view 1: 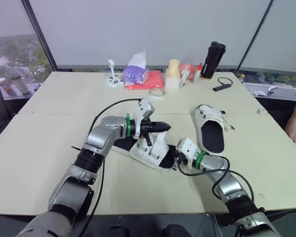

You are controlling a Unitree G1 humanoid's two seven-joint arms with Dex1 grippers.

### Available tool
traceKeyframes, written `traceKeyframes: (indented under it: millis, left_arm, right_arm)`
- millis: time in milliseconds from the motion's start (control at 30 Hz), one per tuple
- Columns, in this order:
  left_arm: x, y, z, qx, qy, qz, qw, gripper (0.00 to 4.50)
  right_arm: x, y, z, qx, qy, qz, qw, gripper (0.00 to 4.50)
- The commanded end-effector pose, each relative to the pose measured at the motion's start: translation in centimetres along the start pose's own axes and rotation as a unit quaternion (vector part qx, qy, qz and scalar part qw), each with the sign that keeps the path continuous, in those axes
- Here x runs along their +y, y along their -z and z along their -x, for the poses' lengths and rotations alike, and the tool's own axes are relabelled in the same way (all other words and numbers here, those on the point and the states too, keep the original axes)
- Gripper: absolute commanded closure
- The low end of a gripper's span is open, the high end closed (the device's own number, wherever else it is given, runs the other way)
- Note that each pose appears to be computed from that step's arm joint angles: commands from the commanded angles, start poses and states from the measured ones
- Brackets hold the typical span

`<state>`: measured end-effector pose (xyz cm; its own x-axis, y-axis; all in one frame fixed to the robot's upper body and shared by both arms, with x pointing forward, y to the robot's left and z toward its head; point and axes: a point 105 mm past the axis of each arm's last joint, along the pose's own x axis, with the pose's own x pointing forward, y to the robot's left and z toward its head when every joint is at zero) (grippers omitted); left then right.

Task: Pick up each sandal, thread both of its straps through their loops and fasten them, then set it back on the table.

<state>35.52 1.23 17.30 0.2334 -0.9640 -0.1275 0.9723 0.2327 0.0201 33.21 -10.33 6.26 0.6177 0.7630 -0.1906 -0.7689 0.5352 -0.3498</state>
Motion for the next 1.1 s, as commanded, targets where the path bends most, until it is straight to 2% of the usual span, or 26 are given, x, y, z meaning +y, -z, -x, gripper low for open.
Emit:
traceKeyframes:
  millis: [33, 333, 533, 633, 767, 833, 1100]
  left_arm:
    - [0.2, -3.2, 0.3, -0.049, 0.001, -0.036, 0.998, 4.47]
    - [2.2, -1.1, 0.2, -0.008, -0.039, -0.025, 0.999, 4.47]
    - [2.6, 1.5, -0.1, 0.048, -0.027, -0.069, 0.996, 4.47]
    - [2.3, 1.9, -0.6, 0.062, -0.009, -0.104, 0.993, 4.47]
    - [2.6, 2.5, -1.2, 0.077, -0.008, -0.113, 0.991, 4.47]
    - [3.0, 3.5, -1.2, 0.106, -0.014, -0.119, 0.987, 4.47]
    - [3.9, 6.1, -0.6, 0.173, -0.032, -0.094, 0.980, 4.47]
  right_arm:
    - [2.3, 5.1, 1.0, 0.094, -0.020, -0.045, 0.994, 4.50]
    - [2.5, 5.1, 1.0, 0.094, -0.019, -0.047, 0.994, 4.50]
    - [2.6, 5.0, 1.0, 0.093, -0.021, -0.047, 0.994, 4.50]
    - [2.6, 5.0, 1.0, 0.092, -0.021, -0.046, 0.994, 4.50]
    - [2.7, 4.9, 1.0, 0.092, -0.019, -0.047, 0.994, 4.50]
    - [2.7, 4.9, 1.1, 0.092, -0.018, -0.047, 0.994, 4.50]
    - [2.8, 5.0, 1.2, 0.092, -0.014, -0.050, 0.994, 4.50]
